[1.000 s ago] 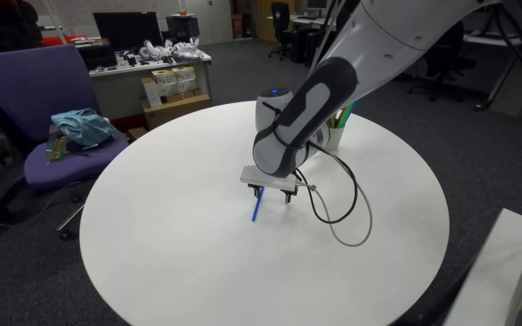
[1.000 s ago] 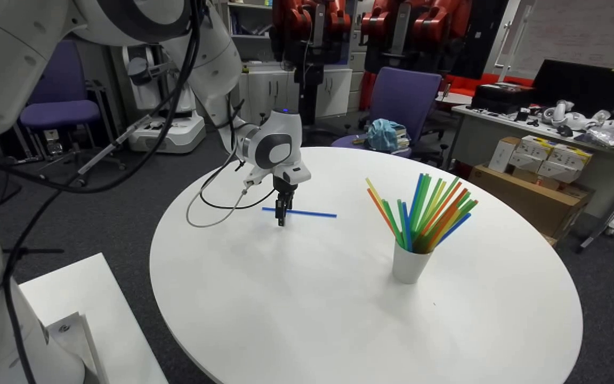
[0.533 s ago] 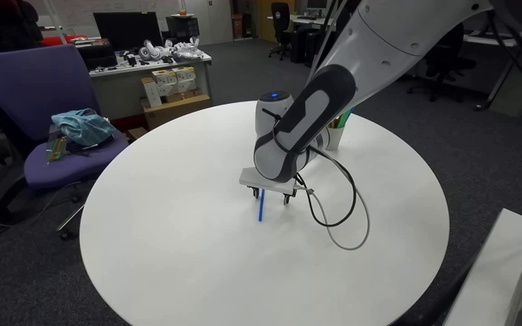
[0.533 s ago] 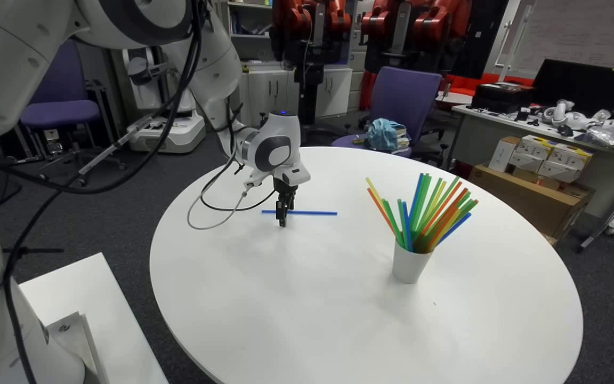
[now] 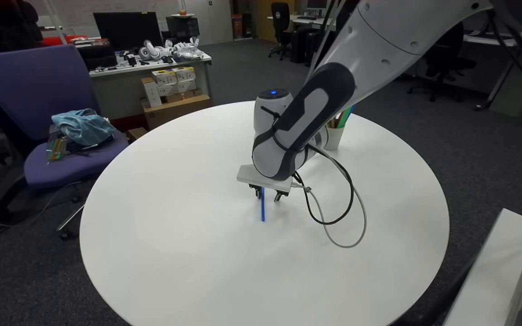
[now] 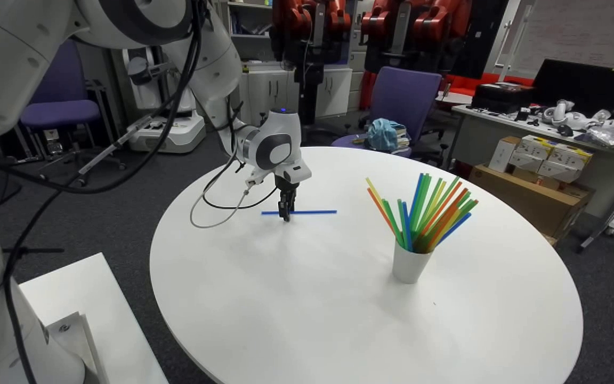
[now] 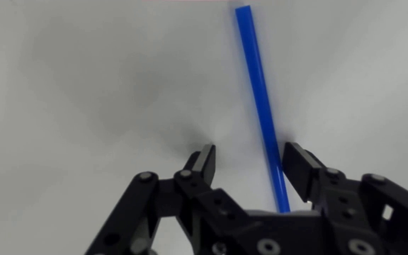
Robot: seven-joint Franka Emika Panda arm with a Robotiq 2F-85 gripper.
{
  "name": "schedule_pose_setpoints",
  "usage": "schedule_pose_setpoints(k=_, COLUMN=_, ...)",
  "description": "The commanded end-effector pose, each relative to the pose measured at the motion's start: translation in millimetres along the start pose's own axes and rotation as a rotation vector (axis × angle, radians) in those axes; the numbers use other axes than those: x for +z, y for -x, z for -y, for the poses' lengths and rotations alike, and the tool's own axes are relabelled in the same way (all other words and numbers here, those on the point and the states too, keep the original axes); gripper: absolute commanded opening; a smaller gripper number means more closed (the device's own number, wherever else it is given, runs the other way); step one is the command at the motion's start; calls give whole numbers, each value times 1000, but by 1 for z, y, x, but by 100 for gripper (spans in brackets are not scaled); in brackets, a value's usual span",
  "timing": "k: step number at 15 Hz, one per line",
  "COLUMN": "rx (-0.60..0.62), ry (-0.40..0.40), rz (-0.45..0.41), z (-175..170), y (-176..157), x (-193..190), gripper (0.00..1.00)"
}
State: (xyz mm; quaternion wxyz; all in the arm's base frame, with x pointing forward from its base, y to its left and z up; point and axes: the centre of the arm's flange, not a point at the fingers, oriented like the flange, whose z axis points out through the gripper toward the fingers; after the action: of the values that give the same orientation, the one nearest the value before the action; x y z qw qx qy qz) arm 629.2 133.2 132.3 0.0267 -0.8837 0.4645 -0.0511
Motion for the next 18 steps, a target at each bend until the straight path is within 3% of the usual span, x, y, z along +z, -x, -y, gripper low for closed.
schedule_pose_setpoints(k=1, rx=-5, ry=-17, rz=-31, z=1, y=-2, x=-4, gripper=27)
schedule_pose_setpoints(k=5, rx=-5, ry=-46, rz=-71, z=5, y=-15, x=-17, gripper=1)
schedule_pose_setpoints(k=8, rx=10, ry=-112, rz=-195, z=8, y=-53, x=-47, gripper=0)
schedule_pose_setpoints(k=13, rx=40, ry=-235, rz=-460, z=10, y=-137, x=-131, gripper=0)
schedule_pose_setpoints(k=18, rx=90, ry=-352, rz=-718, z=5, y=-181, x=-207, gripper=0)
